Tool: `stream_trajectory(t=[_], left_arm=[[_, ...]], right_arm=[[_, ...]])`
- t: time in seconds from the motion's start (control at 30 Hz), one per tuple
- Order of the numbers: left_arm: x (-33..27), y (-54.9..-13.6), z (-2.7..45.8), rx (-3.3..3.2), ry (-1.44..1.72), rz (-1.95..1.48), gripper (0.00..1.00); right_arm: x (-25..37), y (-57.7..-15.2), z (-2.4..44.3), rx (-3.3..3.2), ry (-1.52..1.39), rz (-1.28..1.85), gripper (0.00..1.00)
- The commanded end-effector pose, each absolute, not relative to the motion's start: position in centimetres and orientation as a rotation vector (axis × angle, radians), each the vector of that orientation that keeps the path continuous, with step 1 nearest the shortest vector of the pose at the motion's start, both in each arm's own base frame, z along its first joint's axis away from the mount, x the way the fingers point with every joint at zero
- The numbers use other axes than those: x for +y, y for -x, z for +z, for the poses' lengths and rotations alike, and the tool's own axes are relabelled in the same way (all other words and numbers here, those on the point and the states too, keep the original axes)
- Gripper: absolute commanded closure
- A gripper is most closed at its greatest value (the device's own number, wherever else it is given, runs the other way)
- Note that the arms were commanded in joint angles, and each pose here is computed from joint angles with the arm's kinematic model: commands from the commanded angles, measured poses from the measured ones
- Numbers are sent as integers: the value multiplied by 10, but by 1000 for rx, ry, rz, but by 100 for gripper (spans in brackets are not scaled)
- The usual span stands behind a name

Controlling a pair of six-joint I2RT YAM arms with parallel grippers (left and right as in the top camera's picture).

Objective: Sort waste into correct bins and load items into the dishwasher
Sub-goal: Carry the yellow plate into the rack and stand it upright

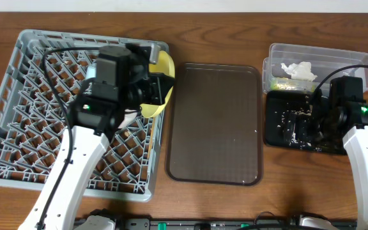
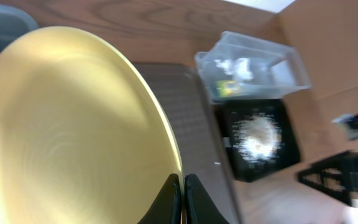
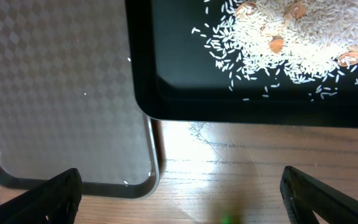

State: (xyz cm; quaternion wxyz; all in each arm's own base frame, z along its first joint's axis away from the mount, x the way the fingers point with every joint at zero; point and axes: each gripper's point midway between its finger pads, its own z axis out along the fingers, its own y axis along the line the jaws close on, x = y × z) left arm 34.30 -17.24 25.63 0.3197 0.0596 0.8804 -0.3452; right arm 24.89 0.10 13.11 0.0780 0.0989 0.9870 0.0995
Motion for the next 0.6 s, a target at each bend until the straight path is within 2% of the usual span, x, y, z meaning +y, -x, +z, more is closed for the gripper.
stream_trajectory(t=[0.0,0.57], left_arm=[[-177,-331,275,2288,-143,-1130,94],[-155,-337,258,2373,101,-1299,94]], right_arm=[[-2,-252,138,2931,-293,284,1],[-2,-252,138,2931,-293,284,1]])
